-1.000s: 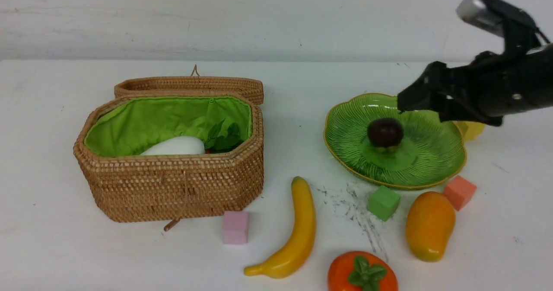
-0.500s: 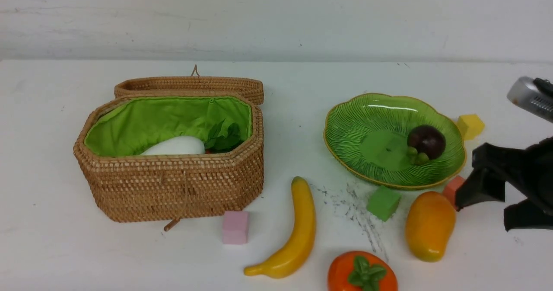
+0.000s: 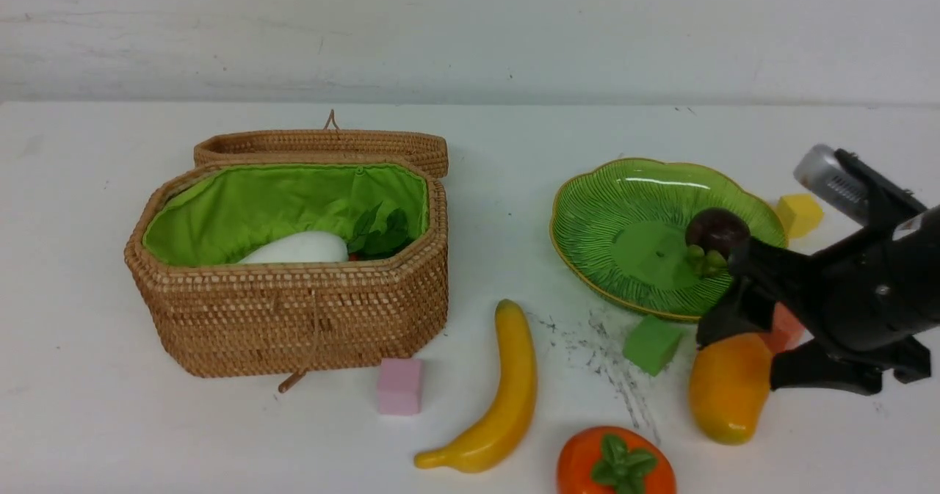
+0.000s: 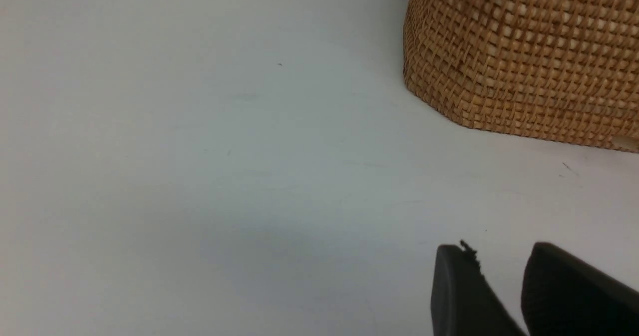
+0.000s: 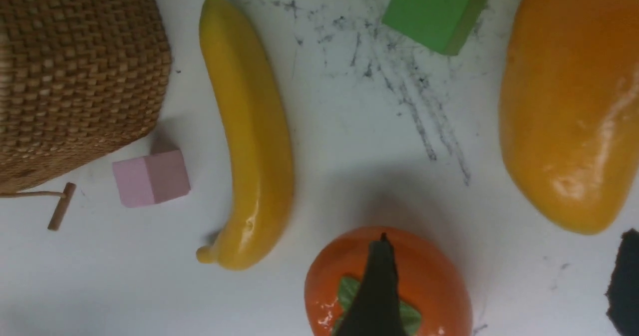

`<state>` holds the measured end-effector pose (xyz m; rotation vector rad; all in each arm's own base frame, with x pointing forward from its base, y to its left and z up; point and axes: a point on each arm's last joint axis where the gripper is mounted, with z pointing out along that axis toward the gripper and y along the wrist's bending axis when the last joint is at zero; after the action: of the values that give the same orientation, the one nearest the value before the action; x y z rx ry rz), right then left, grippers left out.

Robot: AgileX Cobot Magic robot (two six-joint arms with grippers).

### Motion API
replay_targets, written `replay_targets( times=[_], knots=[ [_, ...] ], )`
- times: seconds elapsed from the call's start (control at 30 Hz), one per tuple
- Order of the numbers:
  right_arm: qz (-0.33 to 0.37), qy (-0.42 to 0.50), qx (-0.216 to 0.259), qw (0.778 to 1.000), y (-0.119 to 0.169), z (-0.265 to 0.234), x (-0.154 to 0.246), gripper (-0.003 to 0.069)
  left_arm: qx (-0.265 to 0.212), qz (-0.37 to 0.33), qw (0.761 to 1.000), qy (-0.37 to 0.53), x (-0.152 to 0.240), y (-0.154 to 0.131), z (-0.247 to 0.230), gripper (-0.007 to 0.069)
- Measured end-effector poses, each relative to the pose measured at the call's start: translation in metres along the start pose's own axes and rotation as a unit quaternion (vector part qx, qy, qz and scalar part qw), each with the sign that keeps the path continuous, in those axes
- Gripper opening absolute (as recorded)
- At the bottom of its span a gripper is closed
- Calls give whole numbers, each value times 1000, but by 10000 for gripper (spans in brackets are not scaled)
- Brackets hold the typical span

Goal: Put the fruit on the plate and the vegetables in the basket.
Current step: Use the right arm to grab a mango and put it into the right plate

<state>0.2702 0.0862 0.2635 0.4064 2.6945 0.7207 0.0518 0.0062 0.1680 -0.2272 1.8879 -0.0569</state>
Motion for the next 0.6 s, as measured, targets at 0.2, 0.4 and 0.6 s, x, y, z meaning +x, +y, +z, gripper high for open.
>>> replay_targets(
  times=[0.2, 0.4, 0.6],
  knots=[
    [30, 8, 31, 999, -5, 30, -4, 587, 0, 0, 1000, 0, 0, 0, 0, 196],
    [36, -8, 88, 995, -15, 35, -10, 587, 0, 0, 1000, 0, 0, 0, 0, 197],
    [26, -29, 126, 991, -16, 28, -19, 587, 0, 0, 1000, 0, 0, 0, 0, 204]
  ],
)
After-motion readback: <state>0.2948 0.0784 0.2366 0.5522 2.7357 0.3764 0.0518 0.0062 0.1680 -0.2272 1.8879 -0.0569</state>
